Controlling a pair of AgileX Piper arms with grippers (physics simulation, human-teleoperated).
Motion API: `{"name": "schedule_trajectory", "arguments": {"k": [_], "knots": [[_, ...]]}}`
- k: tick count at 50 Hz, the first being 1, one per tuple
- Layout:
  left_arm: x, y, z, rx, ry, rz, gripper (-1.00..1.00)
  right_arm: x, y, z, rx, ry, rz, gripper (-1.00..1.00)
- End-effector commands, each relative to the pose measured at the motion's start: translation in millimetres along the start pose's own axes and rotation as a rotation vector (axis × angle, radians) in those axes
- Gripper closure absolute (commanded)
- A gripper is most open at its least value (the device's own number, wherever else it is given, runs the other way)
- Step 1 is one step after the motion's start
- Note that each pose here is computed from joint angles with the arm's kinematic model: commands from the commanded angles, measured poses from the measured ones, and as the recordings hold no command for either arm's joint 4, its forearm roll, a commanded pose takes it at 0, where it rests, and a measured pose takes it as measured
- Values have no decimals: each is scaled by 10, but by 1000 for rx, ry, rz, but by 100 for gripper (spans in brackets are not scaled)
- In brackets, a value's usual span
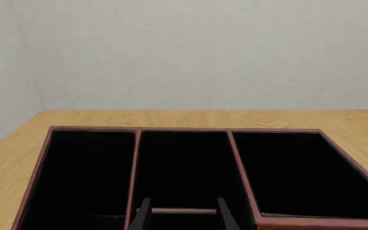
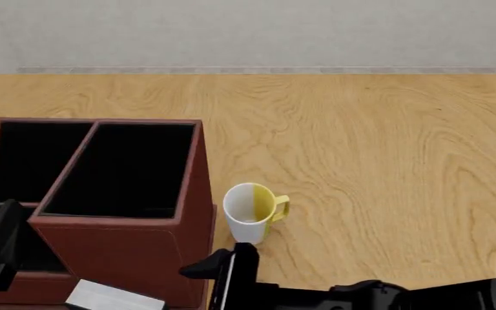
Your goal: Pick up the book and place it in the right compartment of the caddy.
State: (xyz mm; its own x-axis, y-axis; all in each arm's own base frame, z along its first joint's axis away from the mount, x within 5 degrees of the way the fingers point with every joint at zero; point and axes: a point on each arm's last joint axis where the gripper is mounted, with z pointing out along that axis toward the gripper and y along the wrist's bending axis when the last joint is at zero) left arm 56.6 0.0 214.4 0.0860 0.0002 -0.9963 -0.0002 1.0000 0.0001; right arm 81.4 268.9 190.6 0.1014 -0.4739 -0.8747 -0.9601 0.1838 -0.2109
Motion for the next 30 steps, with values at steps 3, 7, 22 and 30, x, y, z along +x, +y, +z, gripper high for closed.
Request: {"name": "schedule_trajectory", "arguments": {"k": [3,7,22,30], "knots": [[0,0,0,0,0,0,-100,7,17,72,-5,1,21,-100],[0,0,0,0,0,0,-100,-4,17,76,-6,2,28,-100],[0,0,0,0,0,0,-100,39,53,197,-24,50,40,-100],[0,0,0,0,0,0,-100,109,34,247,-17,68,35,-100]]}}
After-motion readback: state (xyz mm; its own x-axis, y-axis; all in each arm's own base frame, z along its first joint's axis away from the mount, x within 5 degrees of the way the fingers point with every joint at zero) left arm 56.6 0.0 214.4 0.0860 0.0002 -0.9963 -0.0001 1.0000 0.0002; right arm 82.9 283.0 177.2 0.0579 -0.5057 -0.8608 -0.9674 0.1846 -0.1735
